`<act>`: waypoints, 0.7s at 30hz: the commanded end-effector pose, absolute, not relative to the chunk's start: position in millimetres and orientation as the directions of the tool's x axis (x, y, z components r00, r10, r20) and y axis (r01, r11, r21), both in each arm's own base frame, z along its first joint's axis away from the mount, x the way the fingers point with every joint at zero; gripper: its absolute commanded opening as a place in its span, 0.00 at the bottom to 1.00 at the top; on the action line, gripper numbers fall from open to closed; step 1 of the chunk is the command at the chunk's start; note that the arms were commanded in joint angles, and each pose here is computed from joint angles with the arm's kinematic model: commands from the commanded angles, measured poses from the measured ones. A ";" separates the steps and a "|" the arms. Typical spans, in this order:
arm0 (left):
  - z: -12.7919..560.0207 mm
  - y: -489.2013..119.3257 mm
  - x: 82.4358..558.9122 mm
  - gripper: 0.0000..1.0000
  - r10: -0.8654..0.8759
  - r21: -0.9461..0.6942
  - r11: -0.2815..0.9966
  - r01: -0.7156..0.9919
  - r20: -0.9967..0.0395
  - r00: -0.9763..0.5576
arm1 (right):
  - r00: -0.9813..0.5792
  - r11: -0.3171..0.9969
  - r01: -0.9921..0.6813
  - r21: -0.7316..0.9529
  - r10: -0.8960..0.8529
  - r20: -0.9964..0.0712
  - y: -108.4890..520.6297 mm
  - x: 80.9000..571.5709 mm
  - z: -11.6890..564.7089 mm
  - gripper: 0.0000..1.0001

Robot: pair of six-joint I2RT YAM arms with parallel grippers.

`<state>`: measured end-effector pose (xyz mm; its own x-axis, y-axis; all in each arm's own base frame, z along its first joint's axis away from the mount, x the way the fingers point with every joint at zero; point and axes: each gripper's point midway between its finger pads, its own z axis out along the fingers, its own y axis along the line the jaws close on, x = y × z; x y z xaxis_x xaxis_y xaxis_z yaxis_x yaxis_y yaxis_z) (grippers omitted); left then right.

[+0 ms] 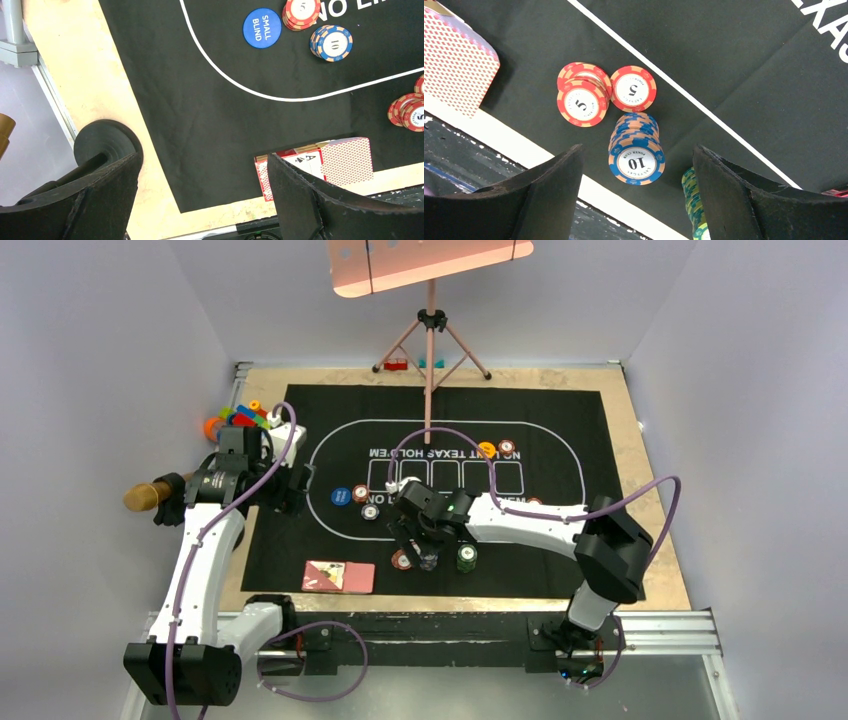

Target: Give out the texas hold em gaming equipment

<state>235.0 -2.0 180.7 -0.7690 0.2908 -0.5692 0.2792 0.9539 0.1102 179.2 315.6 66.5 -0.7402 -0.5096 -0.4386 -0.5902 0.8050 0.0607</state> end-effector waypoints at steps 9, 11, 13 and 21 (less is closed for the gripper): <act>195.0 3.1 240.5 1.00 0.289 0.140 0.956 0.257 -0.601 -0.745 | -0.748 0.802 -0.588 0.104 -0.490 -0.448 322.9 173.3 60.8 0.69; 194.6 3.3 240.7 1.00 0.290 0.141 0.956 0.258 -0.600 -0.746 | -0.748 0.802 -0.589 0.104 -0.492 -0.446 322.8 172.9 60.1 0.67; 194.4 3.7 240.7 1.00 0.289 0.142 0.956 0.256 -0.600 -0.746 | -0.749 0.802 -0.588 0.102 -0.493 -0.442 322.1 172.7 57.9 0.67; 195.1 3.9 240.7 1.00 0.294 0.146 0.955 0.259 -0.602 -0.743 | -0.753 0.800 -0.593 0.096 -0.509 -0.417 320.3 169.4 47.8 0.67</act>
<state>235.0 0.3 180.7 -0.7709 0.2918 -0.5661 0.2726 0.9545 0.1208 172.4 318.2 53.4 -0.7493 -0.5094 -0.4232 -0.5929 0.8006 0.0861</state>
